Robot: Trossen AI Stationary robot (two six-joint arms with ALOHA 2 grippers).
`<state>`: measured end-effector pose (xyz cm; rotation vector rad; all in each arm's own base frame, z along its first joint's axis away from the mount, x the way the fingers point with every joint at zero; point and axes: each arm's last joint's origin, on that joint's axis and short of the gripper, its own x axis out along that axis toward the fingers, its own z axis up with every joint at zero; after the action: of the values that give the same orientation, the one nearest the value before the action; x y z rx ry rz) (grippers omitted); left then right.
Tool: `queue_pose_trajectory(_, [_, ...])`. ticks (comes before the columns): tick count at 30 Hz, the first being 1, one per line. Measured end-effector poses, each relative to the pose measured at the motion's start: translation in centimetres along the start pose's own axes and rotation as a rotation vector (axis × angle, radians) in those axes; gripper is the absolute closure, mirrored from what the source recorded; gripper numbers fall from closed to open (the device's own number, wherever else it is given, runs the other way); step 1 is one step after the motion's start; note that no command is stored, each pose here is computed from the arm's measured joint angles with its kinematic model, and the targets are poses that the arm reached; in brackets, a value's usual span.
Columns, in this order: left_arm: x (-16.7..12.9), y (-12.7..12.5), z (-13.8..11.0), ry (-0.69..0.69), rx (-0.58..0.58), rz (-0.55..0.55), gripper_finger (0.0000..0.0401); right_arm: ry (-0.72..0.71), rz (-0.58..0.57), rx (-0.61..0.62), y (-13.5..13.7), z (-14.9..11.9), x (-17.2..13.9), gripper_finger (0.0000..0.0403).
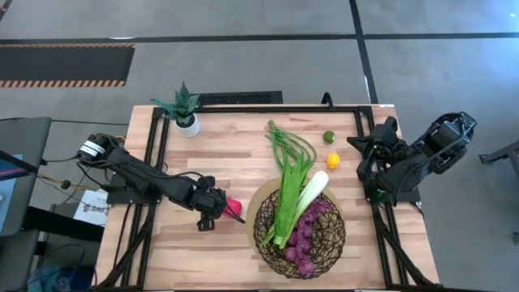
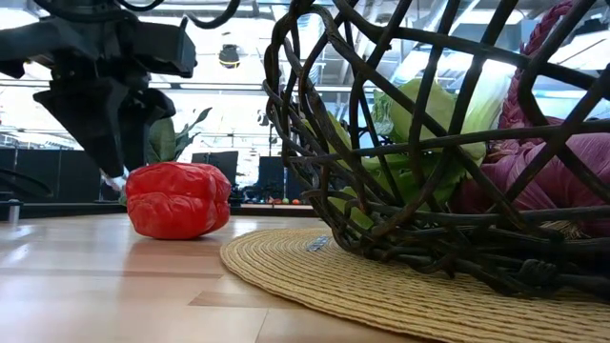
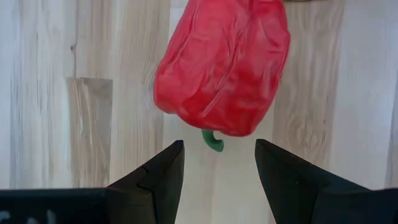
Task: Build produce basket
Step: Put the red bell pepper into the black basket
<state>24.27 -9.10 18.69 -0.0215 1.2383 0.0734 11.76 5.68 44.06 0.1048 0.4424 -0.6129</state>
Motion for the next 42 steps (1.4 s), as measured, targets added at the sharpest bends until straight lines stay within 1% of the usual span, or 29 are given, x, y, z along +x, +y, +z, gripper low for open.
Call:
queue_pose_trajectory(6, [0.0,-0.1,0.0,0.005,0.002,-0.021,0.0217,0.000,0.000,0.000,0.0,0.0,0.0,0.0398])
queue_pose_trajectory(18, [0.0,0.0,0.0,-0.001,-0.003,-0.005,0.0217,0.000,0.000,0.002,0.0,0.0,0.0,0.0398])
queue_pose_trajectory(23, [0.7,0.2,-0.7,0.021,-0.030,0.002,0.0217,0.000,0.001,0.003,0.0,0.0,0.0,0.0398])
queue_pose_trajectory(29, [1.3,0.1,-0.7,-0.033,-0.034,-0.024,0.0217,-0.002,0.003,0.007,0.0,0.0,0.0,0.0398])
queue_pose_trajectory(32, [1.3,0.1,-0.7,-0.037,-0.018,-0.025,0.0217,-0.003,0.004,0.009,0.1,0.0,0.0,0.0398])
queue_pose_trajectory(42, [1.3,0.0,-0.5,-0.053,-0.025,-0.023,0.0217,-0.006,0.007,0.016,0.1,0.1,0.0,0.0398])
